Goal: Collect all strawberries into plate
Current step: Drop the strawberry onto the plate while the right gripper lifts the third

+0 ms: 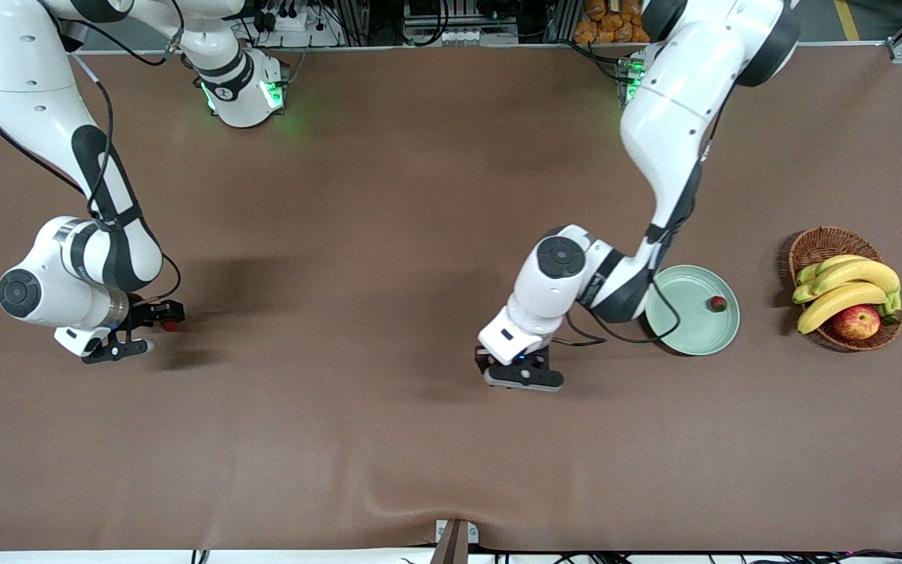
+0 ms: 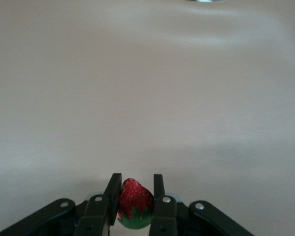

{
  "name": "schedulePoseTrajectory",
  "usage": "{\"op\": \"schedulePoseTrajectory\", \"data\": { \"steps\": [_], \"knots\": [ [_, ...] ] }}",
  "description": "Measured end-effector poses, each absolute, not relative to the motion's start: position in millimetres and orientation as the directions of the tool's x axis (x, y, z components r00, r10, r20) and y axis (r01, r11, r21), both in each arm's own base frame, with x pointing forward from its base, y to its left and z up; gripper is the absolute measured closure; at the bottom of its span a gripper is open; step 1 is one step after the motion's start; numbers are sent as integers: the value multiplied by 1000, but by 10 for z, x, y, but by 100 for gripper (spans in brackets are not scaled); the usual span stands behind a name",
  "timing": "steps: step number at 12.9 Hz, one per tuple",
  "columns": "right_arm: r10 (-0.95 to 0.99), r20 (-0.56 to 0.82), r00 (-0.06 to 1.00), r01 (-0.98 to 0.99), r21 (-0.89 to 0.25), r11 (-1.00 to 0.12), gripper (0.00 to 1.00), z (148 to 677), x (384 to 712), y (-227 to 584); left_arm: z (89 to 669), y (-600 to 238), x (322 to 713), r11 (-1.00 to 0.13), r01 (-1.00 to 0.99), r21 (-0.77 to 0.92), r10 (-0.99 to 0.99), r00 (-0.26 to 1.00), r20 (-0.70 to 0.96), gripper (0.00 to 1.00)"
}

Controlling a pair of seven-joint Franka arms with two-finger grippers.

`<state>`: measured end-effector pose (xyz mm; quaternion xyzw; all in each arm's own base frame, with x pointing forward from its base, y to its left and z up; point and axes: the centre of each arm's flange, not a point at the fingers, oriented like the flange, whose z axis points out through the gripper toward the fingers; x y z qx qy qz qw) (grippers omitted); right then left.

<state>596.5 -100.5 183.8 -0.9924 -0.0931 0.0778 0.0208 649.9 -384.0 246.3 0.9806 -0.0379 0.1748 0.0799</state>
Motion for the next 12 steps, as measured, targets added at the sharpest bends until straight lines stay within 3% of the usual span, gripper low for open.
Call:
{"op": "schedulePoseTrajectory", "data": {
  "steps": [3, 8, 12],
  "knots": [
    [187, -149, 971, 181, -57, -982, 68, 1835, 5967, -998, 2454, -3124, 6425, -991, -109, 75, -82, 951, 299, 70],
    [201, -133, 971, 195, -56, -979, 68, 1875, 6020, -920, 2509, -2129, 6222, -1000, -13, -15, -15, 985, 170, 70],
    [315, -28, 949, 314, -31, -949, 68, 2364, 6380, -211, 2743, -1676, 6075, -992, 33, -123, 31, 999, 15, 70]
  ]
}}
